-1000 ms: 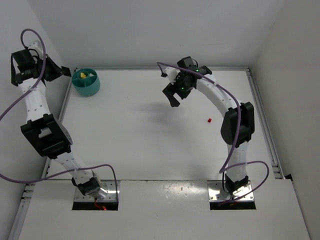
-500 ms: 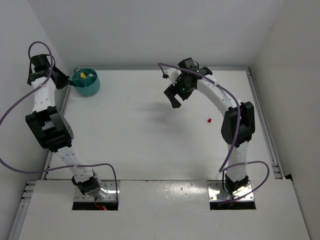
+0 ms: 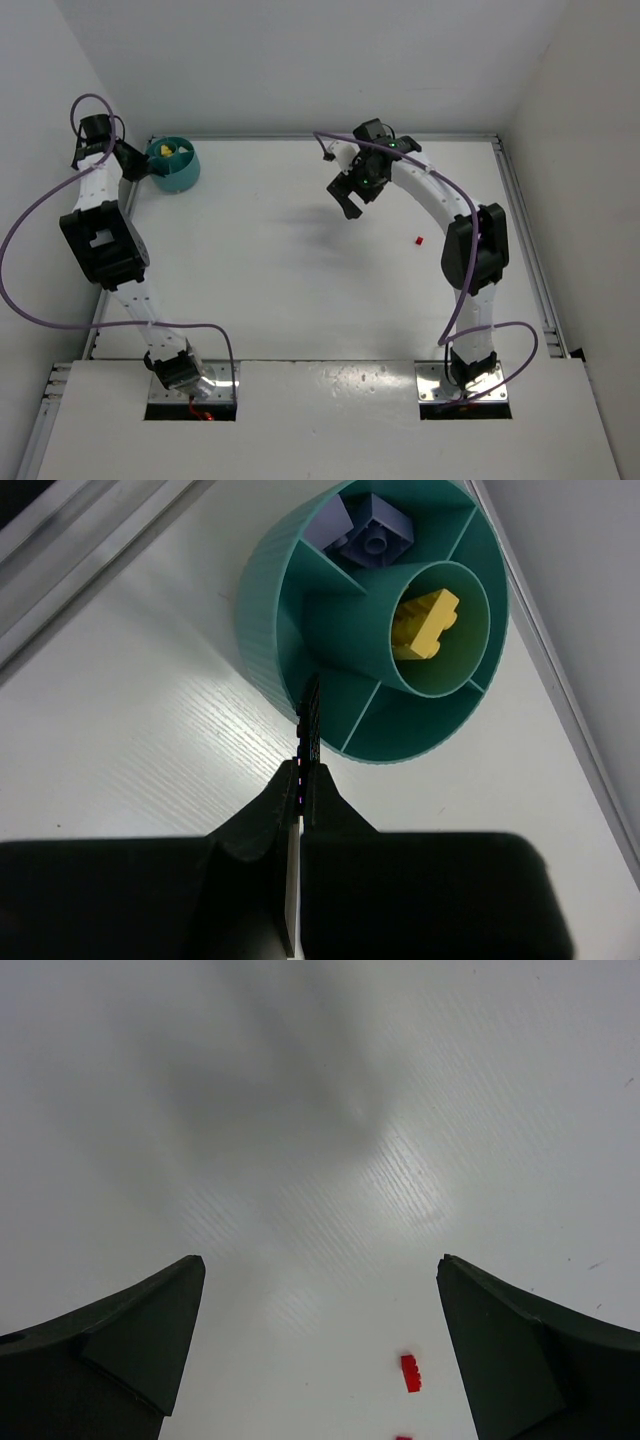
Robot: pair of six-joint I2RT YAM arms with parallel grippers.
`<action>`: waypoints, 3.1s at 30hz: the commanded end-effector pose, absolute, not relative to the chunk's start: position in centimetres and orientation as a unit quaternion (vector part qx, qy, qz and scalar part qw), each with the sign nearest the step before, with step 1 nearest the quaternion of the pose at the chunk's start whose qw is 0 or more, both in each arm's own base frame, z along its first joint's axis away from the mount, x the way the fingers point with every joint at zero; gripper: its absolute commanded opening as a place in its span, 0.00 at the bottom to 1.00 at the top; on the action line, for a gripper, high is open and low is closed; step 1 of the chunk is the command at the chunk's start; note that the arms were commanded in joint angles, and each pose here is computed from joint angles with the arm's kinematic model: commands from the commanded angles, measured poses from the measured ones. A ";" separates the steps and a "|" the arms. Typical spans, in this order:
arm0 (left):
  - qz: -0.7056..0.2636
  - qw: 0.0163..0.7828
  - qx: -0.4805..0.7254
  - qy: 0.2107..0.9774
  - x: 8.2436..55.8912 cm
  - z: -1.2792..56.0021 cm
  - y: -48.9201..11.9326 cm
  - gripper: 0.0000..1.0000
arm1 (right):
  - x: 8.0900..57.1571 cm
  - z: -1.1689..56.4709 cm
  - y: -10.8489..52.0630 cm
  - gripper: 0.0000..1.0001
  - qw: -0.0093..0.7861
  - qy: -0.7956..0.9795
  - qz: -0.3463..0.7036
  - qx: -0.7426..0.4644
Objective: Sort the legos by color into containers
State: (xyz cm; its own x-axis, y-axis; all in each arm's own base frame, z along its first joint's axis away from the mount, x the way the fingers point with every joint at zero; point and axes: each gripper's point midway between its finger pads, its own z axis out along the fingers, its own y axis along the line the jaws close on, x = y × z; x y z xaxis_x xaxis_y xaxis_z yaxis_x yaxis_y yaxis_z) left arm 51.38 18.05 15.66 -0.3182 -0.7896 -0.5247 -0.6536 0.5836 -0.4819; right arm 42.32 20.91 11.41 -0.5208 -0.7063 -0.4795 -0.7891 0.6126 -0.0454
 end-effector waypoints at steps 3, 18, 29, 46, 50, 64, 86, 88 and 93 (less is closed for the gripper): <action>-0.113 0.419 -0.441 0.786 53.5 18.9 18.0 0.00 | 42.3 11.3 20.8 1.00 0.234 0.868 0.080 -0.431; -0.153 0.412 -0.438 0.785 54.8 18.2 17.1 0.08 | 42.9 11.0 20.7 1.00 0.234 0.865 0.073 -0.438; -0.155 0.410 -0.442 0.783 55.7 17.3 17.5 0.21 | 42.6 10.5 20.7 1.00 0.225 0.865 0.065 -0.445; -0.173 0.550 -0.155 0.802 55.4 31.2 9.4 0.86 | 45.6 16.4 18.4 1.00 0.319 0.865 0.008 -0.388; -0.122 0.583 0.032 0.803 52.0 34.6 1.1 1.00 | 44.8 20.1 15.6 0.97 0.399 0.847 -0.026 -0.350; -0.040 0.513 0.249 0.821 46.2 28.8 -15.8 1.00 | 40.1 13.7 4.1 1.00 0.331 0.899 -0.102 -0.269; -0.196 0.398 0.276 0.853 43.9 23.3 -19.5 1.00 | 45.2 3.8 -8.5 0.97 0.159 0.885 -0.037 -0.436; -0.194 0.390 0.271 0.858 43.8 22.5 -18.9 1.00 | 45.3 2.7 -8.4 0.97 0.143 0.879 -0.024 -0.454; -0.187 0.384 0.244 0.871 43.7 21.8 -17.1 1.00 | 44.7 0.2 -8.3 0.88 0.119 0.878 -0.006 -0.464</action>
State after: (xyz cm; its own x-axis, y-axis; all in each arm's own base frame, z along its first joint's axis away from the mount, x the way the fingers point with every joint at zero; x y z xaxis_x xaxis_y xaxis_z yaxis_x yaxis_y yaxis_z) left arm 43.93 -18.18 21.67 -0.5705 0.3109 -0.7602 0.5861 0.8025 -0.1116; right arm 44.32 -8.97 0.23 -0.5926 -0.7836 -0.1864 -0.7724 0.6185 -0.1444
